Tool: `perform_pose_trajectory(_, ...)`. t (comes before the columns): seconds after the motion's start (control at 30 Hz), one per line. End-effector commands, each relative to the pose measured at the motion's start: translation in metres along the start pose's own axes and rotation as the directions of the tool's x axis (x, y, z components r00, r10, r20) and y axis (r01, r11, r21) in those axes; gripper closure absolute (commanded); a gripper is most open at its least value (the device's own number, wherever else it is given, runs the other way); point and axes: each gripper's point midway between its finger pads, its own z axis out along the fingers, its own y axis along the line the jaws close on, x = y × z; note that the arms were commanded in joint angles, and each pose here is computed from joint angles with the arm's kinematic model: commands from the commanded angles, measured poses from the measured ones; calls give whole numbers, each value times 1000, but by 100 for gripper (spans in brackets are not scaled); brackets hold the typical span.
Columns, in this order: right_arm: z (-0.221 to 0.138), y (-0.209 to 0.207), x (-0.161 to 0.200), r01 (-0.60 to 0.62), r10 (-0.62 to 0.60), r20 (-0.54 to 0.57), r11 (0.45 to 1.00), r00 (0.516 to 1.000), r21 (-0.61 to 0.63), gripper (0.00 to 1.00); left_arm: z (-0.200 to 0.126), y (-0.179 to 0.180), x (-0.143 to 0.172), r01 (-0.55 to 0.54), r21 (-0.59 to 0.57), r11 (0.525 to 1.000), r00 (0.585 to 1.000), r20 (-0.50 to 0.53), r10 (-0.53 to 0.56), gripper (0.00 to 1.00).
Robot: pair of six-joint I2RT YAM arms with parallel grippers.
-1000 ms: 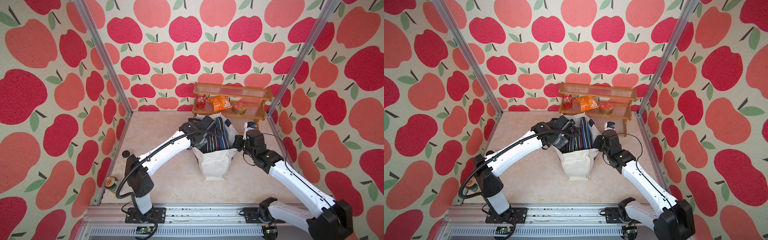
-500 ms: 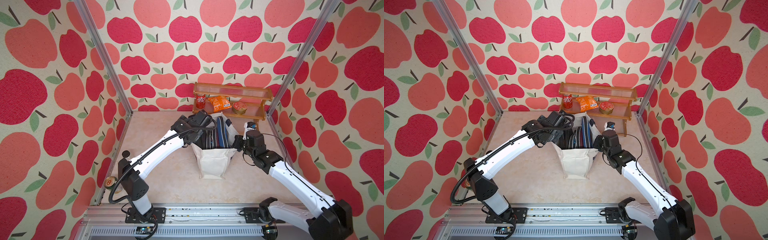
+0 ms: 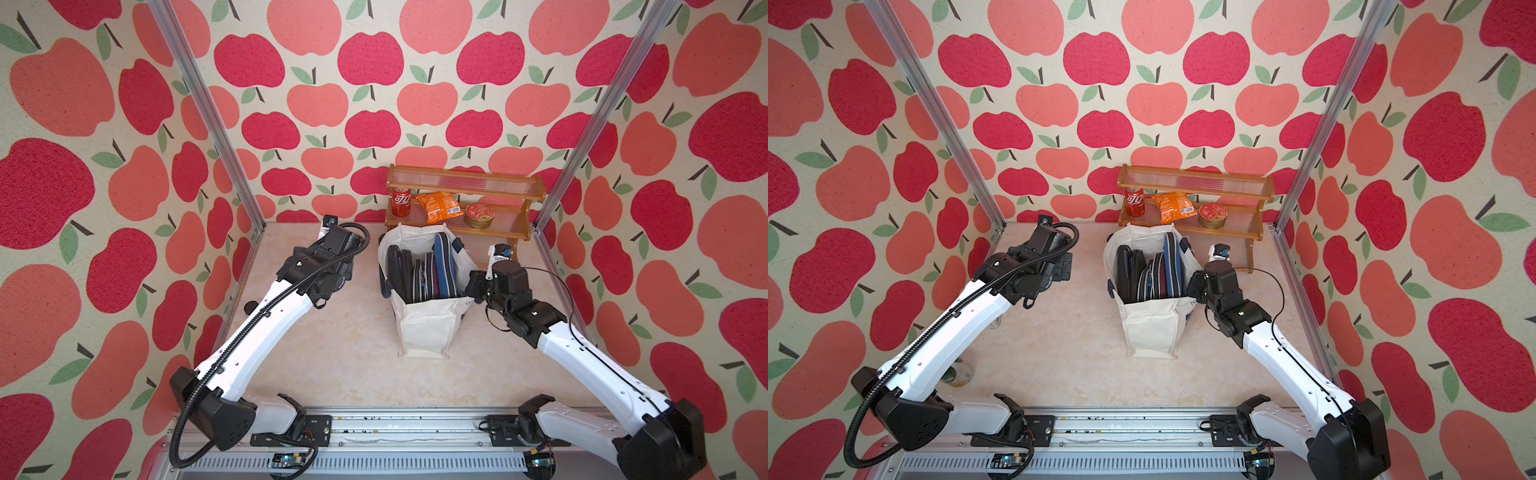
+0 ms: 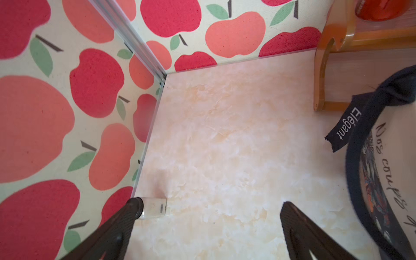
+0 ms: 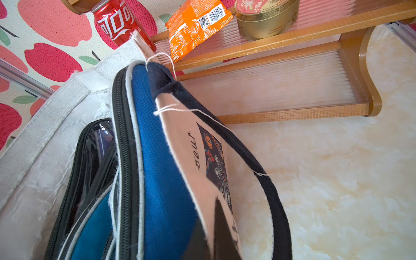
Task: Remove the ping pong set from the canvas bag
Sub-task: Adjust the canvas bag at the center of the board.
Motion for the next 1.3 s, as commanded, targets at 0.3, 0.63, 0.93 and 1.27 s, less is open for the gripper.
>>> perform_pose_trajectory(0.3,-2,15,-18,56,-54,39,998,998,-43,100,-21,-65,-9,235,426,874,972,-131,-198,1)
perform_pose_trajectory(0.63,-6,15,-14,114,-113,15,993,993,-35,100,10,-131,-8,264,531,805,957,-249,-150,1)
perform_pose_trajectory(0.93,-4,14,-13,155,-156,-3,988,988,-10,100,33,-160,-5,237,519,821,955,-278,-101,6)
perform_pose_trajectory(1.27,-9,17,-15,184,-184,-13,983,983,-1,100,52,-175,13,232,520,822,947,-315,-68,90)
